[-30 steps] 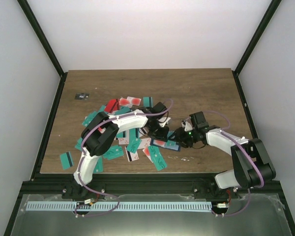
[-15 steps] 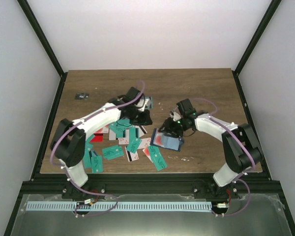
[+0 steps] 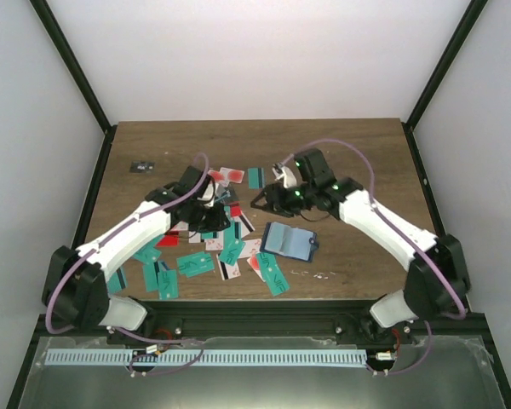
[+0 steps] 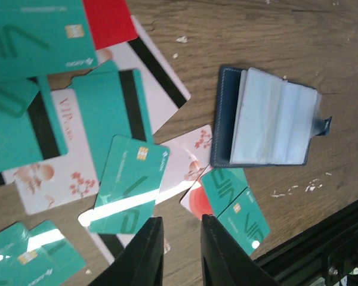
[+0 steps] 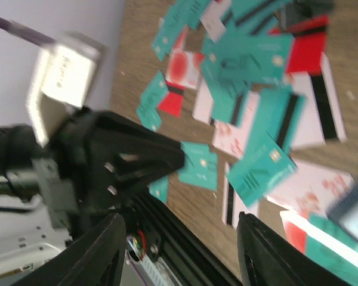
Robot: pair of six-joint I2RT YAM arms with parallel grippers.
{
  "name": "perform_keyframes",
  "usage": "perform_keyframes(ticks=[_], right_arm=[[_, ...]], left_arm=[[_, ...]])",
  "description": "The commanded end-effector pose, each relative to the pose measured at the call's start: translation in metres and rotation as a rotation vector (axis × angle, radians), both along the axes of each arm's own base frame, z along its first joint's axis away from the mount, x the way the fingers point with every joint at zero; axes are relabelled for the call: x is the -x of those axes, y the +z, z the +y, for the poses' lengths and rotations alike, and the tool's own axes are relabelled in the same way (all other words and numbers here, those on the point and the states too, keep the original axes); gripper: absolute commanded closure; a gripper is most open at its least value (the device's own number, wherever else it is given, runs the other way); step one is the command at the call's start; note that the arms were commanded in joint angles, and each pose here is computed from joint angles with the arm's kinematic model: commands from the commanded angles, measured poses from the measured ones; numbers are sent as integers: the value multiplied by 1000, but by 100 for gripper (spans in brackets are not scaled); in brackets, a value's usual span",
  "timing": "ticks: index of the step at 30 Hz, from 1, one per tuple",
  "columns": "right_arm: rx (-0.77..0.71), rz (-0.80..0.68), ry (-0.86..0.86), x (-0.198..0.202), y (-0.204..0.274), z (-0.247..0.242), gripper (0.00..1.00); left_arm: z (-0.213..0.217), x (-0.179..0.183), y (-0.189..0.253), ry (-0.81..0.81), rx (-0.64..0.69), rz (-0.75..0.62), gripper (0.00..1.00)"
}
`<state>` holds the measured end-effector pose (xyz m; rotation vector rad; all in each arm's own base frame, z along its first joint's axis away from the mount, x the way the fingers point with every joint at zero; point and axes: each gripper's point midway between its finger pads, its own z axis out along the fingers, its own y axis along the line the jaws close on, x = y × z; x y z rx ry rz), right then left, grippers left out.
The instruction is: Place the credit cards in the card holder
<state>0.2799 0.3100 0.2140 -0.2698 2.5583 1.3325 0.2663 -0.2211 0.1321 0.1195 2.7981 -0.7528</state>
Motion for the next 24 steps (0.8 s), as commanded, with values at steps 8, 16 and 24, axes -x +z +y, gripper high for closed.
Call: perform_keyframes(ticks=[8,16,24], right_arm=[[231,112,-142,80,-92,-86,44],[314,176,-112,107,-146,-98,47],[374,194,-41,112,-178,-83,51]], left_arm=[[35,49,-26,158,-40,85,70],[9,79,-52,165,-21,139,69],[-32,108,-81,112,15,199,70]])
